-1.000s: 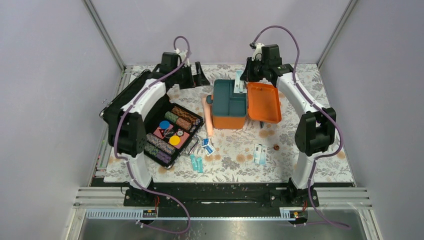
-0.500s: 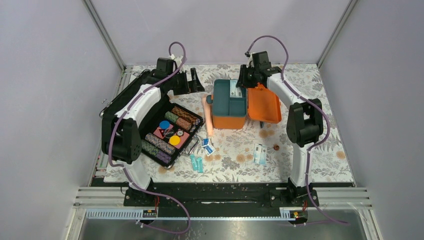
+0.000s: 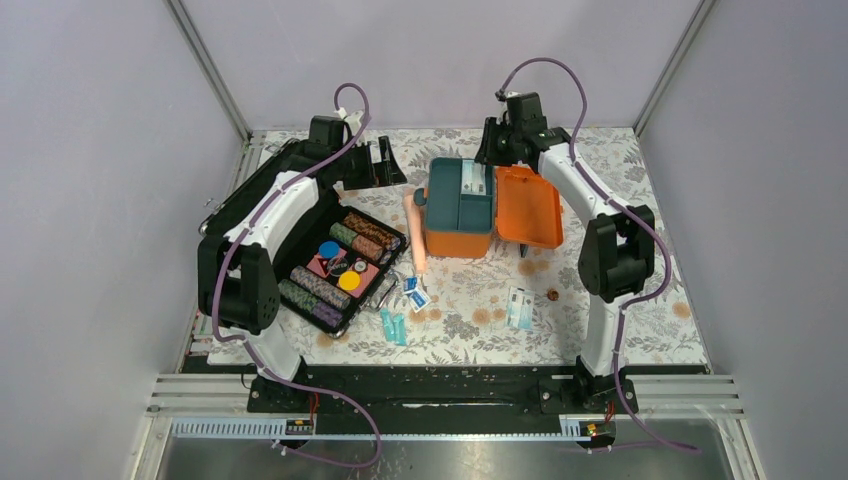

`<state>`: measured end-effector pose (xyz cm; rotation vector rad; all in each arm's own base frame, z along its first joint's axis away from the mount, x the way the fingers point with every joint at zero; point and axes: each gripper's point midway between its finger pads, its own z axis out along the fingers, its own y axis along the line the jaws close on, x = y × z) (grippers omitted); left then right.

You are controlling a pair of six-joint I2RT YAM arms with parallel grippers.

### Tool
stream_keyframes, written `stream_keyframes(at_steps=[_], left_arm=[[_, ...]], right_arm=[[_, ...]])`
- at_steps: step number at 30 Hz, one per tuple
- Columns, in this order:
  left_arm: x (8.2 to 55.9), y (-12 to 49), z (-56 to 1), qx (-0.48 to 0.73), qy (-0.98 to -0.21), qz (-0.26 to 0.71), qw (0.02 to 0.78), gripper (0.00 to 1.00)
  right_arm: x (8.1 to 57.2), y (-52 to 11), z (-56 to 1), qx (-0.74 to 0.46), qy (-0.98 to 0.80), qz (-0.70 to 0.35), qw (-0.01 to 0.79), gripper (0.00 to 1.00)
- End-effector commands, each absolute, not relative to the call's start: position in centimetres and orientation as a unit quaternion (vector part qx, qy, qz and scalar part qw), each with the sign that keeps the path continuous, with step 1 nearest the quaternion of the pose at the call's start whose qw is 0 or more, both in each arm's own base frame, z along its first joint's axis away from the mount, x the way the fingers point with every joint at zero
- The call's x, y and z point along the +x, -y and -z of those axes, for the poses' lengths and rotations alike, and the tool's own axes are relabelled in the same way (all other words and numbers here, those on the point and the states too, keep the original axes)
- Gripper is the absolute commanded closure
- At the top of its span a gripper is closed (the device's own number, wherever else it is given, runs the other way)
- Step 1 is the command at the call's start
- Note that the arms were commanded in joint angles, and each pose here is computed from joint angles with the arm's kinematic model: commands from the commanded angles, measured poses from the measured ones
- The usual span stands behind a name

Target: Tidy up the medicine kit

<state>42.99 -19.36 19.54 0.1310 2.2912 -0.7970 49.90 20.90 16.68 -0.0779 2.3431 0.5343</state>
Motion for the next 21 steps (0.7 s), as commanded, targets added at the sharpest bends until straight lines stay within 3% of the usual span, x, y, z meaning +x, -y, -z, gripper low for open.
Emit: stream_keyframes(at_steps=[1,4,13,18,21], left_arm=[[43.4,19.2,-21.6,0.059,-0.87,0.305,0.383,0.01],[43.4,19.2,-21.7,0.058,-0.869,0.305,0.385,0.01],[43.1,18.5,-21.9,0.057,-0.873,0.29,0.389,0.01],[43.1,18.3,-22.0,0.055,-0.873,0.285,0.393,0.01],[43.0,18.1,-22.0,0.052,-0.874,0.281,0.393,0.01]], right_arm=[[51.0,-22.6,-21.4,-0.043,-0.88,-0.232,0.412,0.7],[52.2,-22.8,-20.3,-0.05,-0.881,-0.22,0.415,0.8],[53.2,-23.1,-17.4,-0.076,-0.889,-0.201,0.403,0.89],[51.9,-23.1,-15.1,-0.079,-0.903,-0.187,0.379,0.89],[51.8,-22.1,-13.8,-0.073,-0.911,-0.154,0.375,0.83]])
